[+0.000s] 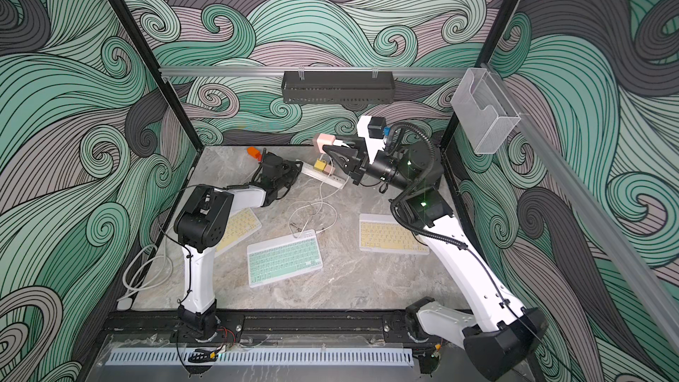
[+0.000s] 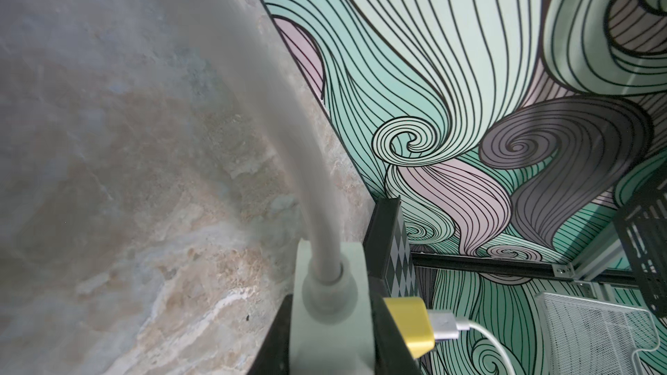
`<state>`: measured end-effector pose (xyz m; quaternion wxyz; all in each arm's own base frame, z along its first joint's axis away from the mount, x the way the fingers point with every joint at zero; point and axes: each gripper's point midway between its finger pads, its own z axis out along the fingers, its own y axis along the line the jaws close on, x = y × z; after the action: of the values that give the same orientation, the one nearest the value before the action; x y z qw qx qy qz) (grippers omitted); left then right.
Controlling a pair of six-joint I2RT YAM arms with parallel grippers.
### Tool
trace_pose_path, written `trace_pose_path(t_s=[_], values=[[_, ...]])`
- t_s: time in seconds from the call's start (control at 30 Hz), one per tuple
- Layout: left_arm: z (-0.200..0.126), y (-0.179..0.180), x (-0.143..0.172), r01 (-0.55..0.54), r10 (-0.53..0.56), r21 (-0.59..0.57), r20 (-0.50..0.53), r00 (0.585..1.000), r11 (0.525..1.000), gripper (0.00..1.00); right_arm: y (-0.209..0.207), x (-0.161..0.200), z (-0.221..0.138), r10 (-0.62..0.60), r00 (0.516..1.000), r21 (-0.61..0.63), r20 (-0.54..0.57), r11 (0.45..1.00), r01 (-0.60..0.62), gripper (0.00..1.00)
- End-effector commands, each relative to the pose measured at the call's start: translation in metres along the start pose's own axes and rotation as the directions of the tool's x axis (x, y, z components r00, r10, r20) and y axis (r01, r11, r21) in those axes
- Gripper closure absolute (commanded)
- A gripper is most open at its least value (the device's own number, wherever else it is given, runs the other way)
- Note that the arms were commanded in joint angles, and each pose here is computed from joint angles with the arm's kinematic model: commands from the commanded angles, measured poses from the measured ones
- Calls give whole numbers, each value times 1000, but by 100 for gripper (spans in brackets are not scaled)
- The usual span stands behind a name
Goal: Unplug the wireless keyboard
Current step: Place the socket at the center of the board, then remove the power cord from the plug.
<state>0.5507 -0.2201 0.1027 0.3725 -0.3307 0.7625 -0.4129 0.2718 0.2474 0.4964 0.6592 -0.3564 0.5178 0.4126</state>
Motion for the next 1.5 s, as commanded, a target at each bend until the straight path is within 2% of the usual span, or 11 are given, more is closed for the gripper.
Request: trace_pose_path(t_s=[0.0,0.17,0.5,0.8,0.9,1.0,1.07,1.17,1.27,1.33,1.47], values=[[5,32,6,22,-25,-104,-21,999,994,65,-3,0,-3,-11,1000,32,14,999,11,100],[1,24,4,47,-50,-70,-38,998,996,40,-16,-1,-3,7,1000,102,17,995,-9,100],[-27,-24,-20,-27,30,43,-68,997,999,27,-51,-64,-14,-47,992,311,114,951,9,100],[-85,-61,-48,-202,206,80,-46,978,976,24,-46,-122,-27,-66,974,319,215,948,-6,100],[-112,-90,-41,-349,368,173,-89,926,921,28,-43,-127,-29,-49,977,318,206,948,-19,100],[-149,-126,-18,-467,537,356,-128,834,810,30,-41,-112,-22,10,991,276,134,960,-47,100],[-176,-145,-12,-510,598,422,-102,795,749,28,-38,-89,-14,50,997,222,54,973,-61,100],[-218,-189,-8,-545,660,553,-14,751,631,19,-28,-50,-1,116,991,92,-65,990,-109,100],[-265,-239,-2,-531,690,681,52,722,504,14,-32,-21,11,203,974,34,-102,979,-201,100],[-282,-258,-3,-521,691,702,56,721,486,13,-41,-4,19,260,958,34,-122,966,-257,100],[-301,-283,15,-539,745,756,104,659,371,8,-46,16,33,327,933,-7,-149,943,-332,100]])
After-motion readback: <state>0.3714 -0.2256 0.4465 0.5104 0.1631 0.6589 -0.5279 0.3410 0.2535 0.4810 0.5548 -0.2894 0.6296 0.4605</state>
